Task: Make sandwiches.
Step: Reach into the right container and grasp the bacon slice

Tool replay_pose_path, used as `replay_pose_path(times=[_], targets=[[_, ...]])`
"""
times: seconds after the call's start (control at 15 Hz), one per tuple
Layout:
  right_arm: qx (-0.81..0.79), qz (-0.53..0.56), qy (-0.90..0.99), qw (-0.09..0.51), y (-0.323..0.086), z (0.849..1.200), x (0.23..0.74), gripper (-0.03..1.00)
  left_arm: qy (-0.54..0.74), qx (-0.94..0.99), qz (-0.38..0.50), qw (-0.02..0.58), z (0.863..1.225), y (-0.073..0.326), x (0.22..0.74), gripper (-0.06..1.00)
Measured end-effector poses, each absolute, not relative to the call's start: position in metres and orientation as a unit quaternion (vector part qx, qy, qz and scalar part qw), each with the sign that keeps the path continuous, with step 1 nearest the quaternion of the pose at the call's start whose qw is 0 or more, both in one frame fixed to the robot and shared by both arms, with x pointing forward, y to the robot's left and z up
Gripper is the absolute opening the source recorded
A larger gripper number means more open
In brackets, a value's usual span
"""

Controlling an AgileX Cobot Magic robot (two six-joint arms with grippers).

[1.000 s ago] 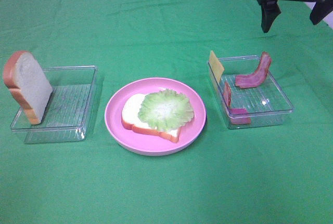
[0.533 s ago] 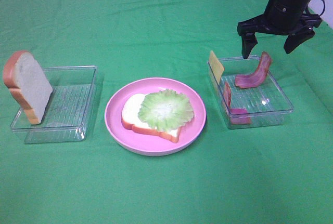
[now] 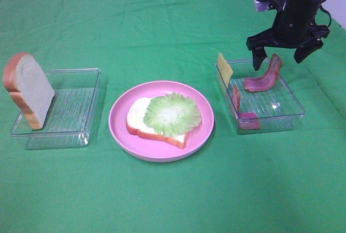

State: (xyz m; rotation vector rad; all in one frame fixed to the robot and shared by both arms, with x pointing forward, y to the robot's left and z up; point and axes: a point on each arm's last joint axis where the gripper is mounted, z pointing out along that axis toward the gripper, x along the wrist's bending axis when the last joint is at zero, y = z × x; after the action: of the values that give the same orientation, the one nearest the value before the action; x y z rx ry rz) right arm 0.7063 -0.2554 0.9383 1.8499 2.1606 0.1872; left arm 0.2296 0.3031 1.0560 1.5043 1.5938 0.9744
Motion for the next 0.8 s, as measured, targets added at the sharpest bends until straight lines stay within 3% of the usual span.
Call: replay_pose_path(times=[0.2,0.4,0.6,0.73,0.8], targets=[[0.647,0.065,0.746,0.144,-0.2607,0.9365,0.7072,0.91,0.619,0.584,0.379,0.363,1.056,0.3031,0.2296,0.89],[0.65,0.072,0.743,0.141,-0.2595,0.9365,0.7077,0.77,0.619,0.584,0.379,0.363,1.056,0.3031,0.2296,0.89],[0.65,0.076,0.742,0.142,-0.2592,0.9367,0.7082,0.55,0.619,0.584,0.379,0.363,1.056,0.3031,0.2296,0.89],[0.651,0.076,0.742,0.142,-0.259,0.9367,0.7082,0.25,0.619,0.584,0.379,0.363,1.056,0.3031,0.2296,0.89],[0.652,0.077,0.742,0.141,-0.2588,0.9366,0.7082,0.16,0.619,0.584,0.379,0.363,1.056,0.3031,0.2296,0.89]])
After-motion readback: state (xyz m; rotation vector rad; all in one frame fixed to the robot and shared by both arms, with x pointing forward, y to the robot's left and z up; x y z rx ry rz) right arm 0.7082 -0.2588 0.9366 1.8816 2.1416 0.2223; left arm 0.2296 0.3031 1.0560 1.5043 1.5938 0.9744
